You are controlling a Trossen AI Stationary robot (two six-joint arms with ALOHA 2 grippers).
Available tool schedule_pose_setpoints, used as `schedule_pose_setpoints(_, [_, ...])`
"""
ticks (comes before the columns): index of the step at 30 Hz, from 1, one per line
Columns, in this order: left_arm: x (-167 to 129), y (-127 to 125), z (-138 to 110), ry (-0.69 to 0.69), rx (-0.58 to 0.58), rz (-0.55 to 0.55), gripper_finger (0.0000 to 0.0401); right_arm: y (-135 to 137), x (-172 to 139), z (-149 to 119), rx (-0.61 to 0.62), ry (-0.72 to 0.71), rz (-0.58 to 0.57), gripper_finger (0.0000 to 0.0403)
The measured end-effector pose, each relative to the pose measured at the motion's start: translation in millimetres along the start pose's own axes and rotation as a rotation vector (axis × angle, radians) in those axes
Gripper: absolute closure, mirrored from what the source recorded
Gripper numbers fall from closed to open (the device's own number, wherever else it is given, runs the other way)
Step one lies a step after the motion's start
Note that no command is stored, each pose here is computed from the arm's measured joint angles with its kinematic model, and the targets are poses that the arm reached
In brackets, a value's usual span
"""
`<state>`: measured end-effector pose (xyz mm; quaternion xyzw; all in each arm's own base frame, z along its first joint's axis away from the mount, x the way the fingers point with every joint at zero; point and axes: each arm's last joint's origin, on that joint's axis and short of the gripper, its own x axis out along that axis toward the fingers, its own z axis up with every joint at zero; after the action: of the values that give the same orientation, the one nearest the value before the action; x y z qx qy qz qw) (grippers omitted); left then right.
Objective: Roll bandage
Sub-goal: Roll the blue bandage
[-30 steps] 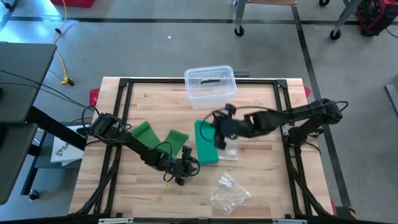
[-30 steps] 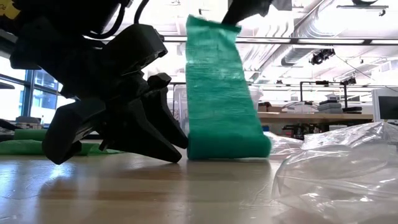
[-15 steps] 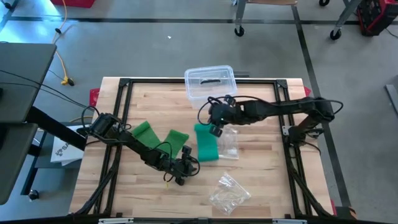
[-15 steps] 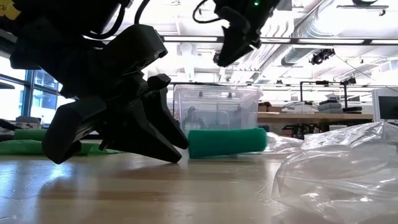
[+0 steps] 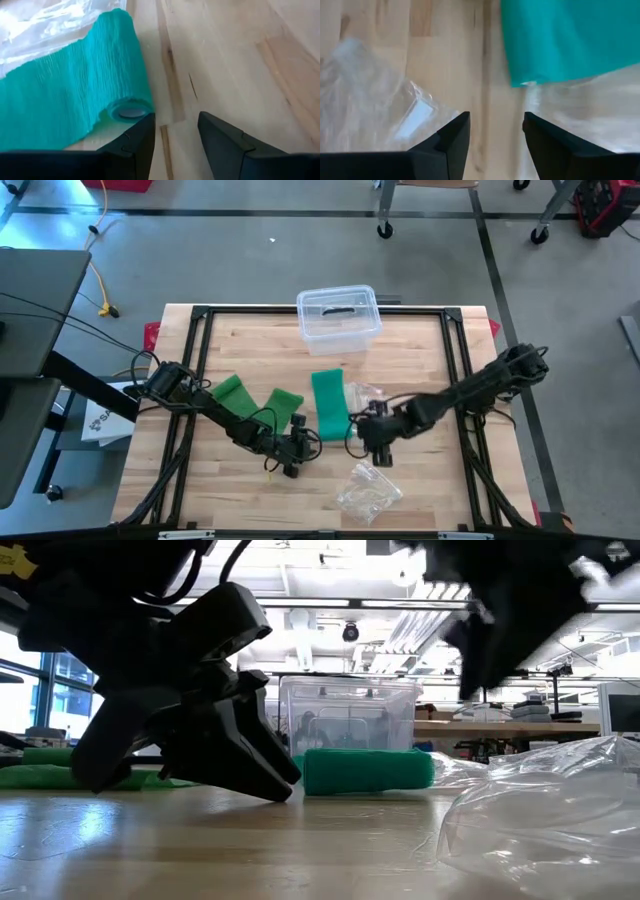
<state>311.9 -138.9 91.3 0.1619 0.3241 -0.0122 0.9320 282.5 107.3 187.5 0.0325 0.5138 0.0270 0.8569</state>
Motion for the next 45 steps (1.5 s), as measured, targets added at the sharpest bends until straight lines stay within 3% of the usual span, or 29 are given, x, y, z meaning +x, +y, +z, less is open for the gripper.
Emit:
schedule_pose_setpoints(8, [3,4,1,-0.014,-0.025,-0.021,0.0253,-28,40,-42,0.253,-0.224,0.063,0.0251])
schedule_pose_setpoints(14, [3,5,0,-0.009,-0.073,-0.002,0.0253,-38,45,-44,0.282,-0.286,0.069,0.0256])
schedule_pose_setpoints(19, [2,3,-4,0.029,-0.286,0.022,0.0253,-39,45,-42,0.280,-0.282,0.104,0.0256])
schedule_pose_setpoints(26, [2,8,-8,-0.047,-0.365,0.042,0.0264,-37,49,-40,0.264,-0.295,0.151,0.0257])
schedule_pose_setpoints(33, [5,15,-7,-0.057,-0.333,-0.002,0.0265,-35,62,-36,0.261,-0.354,0.190,0.0257])
schedule_pose_setpoints(45, [5,15,-7,-0.051,-0.272,-0.030,0.0265,-36,69,-39,0.282,-0.332,0.188,0.0257])
